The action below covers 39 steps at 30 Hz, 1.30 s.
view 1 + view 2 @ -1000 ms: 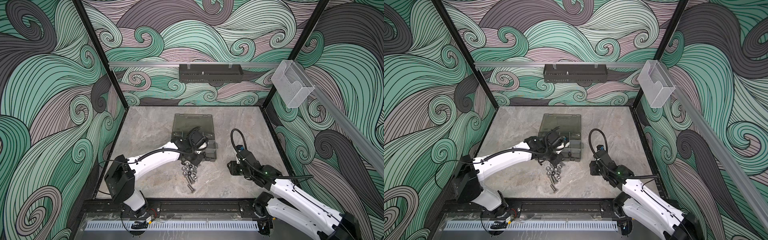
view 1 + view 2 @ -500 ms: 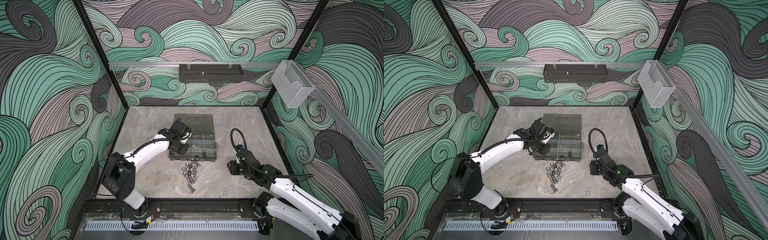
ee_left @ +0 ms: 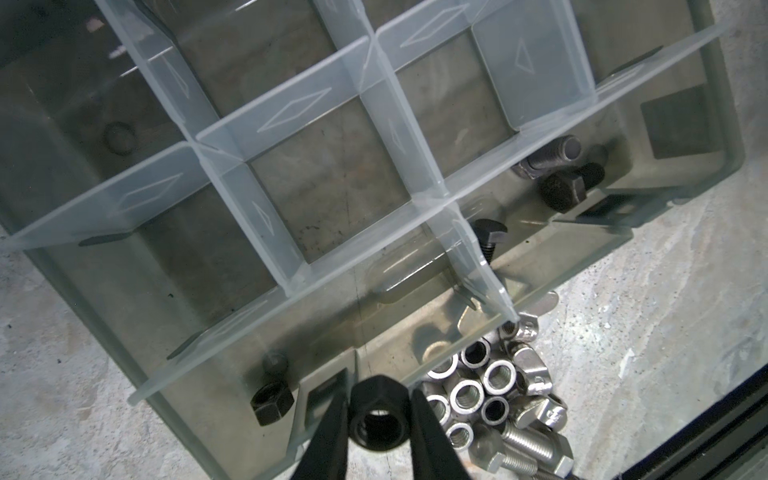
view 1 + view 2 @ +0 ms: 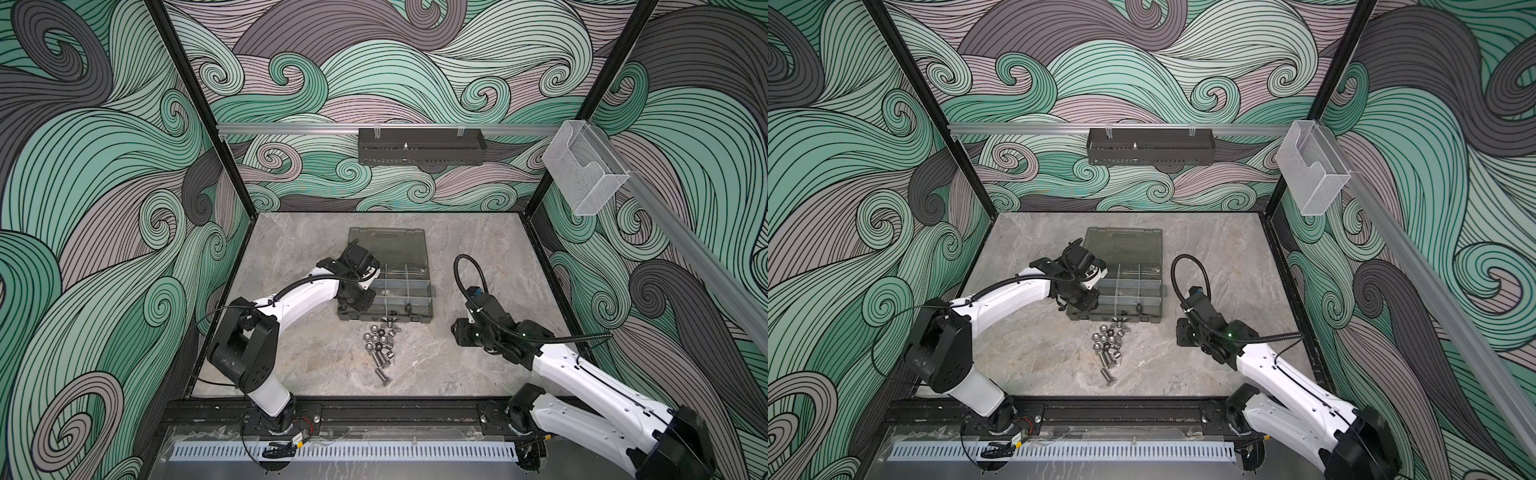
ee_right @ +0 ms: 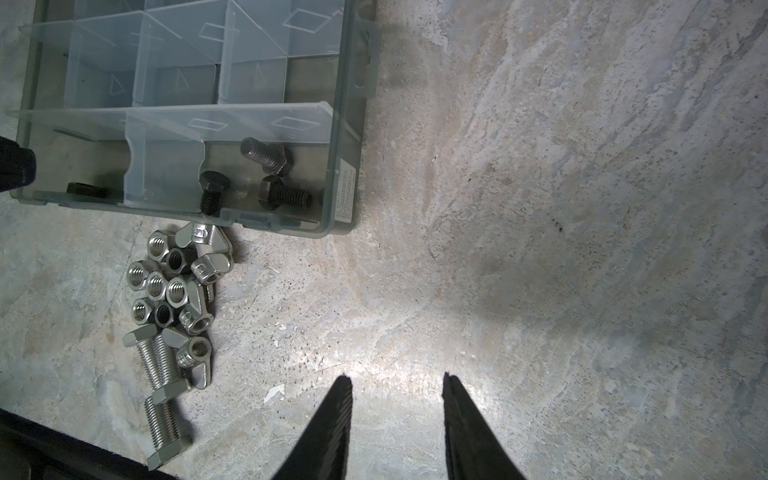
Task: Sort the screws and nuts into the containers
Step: 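Carry the black nut with the left gripper over the nearest compartment, then open the left gripper to drop the nut while the right gripper reaches toward the pile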
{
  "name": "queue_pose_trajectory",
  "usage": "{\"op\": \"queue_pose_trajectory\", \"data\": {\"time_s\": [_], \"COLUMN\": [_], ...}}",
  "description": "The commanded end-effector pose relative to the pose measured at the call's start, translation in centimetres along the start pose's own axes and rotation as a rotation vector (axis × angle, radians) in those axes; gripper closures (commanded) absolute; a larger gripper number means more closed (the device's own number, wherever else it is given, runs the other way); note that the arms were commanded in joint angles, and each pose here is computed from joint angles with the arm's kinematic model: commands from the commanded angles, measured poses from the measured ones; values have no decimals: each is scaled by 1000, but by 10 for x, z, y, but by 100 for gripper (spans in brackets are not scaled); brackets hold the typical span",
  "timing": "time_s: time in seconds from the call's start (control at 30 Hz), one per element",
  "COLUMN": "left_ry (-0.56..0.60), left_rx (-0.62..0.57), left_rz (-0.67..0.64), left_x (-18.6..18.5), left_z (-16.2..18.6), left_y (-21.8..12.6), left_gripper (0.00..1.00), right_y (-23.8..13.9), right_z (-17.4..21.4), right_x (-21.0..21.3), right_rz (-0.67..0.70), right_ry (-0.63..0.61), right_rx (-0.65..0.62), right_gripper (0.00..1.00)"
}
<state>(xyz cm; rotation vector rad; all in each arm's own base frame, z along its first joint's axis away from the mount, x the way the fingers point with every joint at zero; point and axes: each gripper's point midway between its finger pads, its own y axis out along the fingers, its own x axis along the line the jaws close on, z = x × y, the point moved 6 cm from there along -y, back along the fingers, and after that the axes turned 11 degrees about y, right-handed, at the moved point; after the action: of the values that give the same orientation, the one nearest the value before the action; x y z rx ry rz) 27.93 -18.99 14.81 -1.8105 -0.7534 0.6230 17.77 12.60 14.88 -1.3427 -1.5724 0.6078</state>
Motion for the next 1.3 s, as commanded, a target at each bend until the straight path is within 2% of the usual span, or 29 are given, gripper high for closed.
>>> {"op": "queue_pose_trajectory", "data": {"time_s": [0.0, 0.37, 0.77, 1.0, 1.27], "left_ry": [-14, -31, -68, -73, -95], "left_rx": [-13, -52, -224, -200, -243], "left_rz": [23, 6, -57, -97, -70], "left_x": [0, 6, 8, 15, 20], "left_z": [-5, -8, -5, 20, 25], "left_y": [-1, -12, -76, -72, -64], "left_gripper": [69, 64, 63, 63, 63], "right_y": [-3, 1, 16, 26, 39], "right_z": [-9, -15, -21, -15, -1], "right_x": [10, 21, 59, 88, 110], "right_rz": [-30, -55, -125, -161, -153], "right_ry": [-6, -24, -119, -187, -248], "right_rx": [-4, 16, 68, 91, 139], "right_gripper": [62, 62, 63, 63, 63]}}
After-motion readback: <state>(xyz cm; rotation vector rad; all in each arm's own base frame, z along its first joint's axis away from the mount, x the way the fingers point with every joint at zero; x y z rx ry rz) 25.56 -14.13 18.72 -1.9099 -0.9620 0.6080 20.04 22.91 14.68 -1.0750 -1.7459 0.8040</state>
